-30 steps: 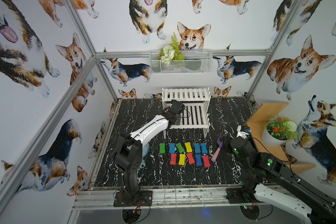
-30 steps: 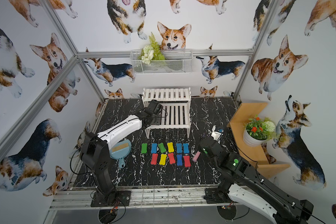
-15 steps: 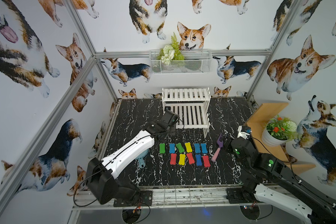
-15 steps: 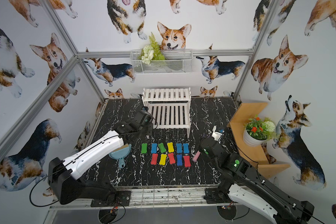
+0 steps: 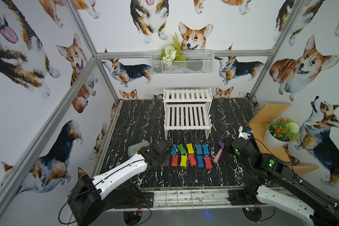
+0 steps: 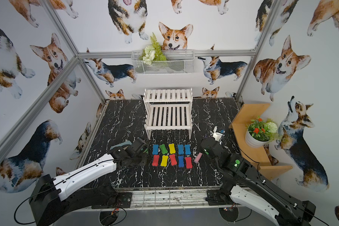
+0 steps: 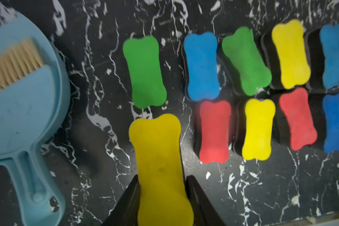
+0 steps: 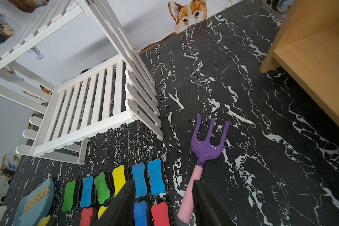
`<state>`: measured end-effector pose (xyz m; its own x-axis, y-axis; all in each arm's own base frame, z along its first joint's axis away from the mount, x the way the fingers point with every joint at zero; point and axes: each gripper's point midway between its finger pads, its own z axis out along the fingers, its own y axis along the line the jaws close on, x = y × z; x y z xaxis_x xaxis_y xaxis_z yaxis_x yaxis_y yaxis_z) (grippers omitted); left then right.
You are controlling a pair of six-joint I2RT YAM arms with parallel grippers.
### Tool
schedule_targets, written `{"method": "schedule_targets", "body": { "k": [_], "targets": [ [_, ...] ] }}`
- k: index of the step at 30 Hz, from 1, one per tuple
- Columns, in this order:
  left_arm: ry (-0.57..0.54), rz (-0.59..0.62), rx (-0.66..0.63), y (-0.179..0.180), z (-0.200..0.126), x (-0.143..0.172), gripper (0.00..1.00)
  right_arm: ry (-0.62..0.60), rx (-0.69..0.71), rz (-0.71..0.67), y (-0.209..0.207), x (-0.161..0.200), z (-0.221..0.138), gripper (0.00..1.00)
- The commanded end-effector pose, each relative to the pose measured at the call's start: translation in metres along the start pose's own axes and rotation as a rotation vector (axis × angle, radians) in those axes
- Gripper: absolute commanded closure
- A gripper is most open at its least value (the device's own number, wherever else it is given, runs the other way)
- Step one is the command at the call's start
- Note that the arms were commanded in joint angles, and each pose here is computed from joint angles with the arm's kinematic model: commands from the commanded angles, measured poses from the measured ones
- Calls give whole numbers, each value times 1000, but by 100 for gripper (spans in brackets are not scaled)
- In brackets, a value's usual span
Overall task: Remove the whiteboard erasers from the shelf
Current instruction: Pick up the whiteboard eraser from the shelf, then place the whiteboard eraser at the center of the board.
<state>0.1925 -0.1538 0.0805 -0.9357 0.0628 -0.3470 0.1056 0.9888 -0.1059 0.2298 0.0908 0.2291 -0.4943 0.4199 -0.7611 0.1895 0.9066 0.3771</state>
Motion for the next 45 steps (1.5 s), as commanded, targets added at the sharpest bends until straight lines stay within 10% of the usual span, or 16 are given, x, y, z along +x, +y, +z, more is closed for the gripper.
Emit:
{"method": "schedule_targets", "body": {
  "k": [1,27,41,45],
  "targets": [
    [38,-24,4,-4,8,5,62,-20,-3,0,2,-7,-2,47],
    [126,-12,-41,7,49,11,58,-22,1,-5,6,-11,-2,47],
    [58,-29,-57,13,31,0,40,-28,-6,3,8,-14,-3,46],
    [-42,-47,-54,13,4,-24,22,-33,-5,2,8,-15,-4,44]
  ]
}}
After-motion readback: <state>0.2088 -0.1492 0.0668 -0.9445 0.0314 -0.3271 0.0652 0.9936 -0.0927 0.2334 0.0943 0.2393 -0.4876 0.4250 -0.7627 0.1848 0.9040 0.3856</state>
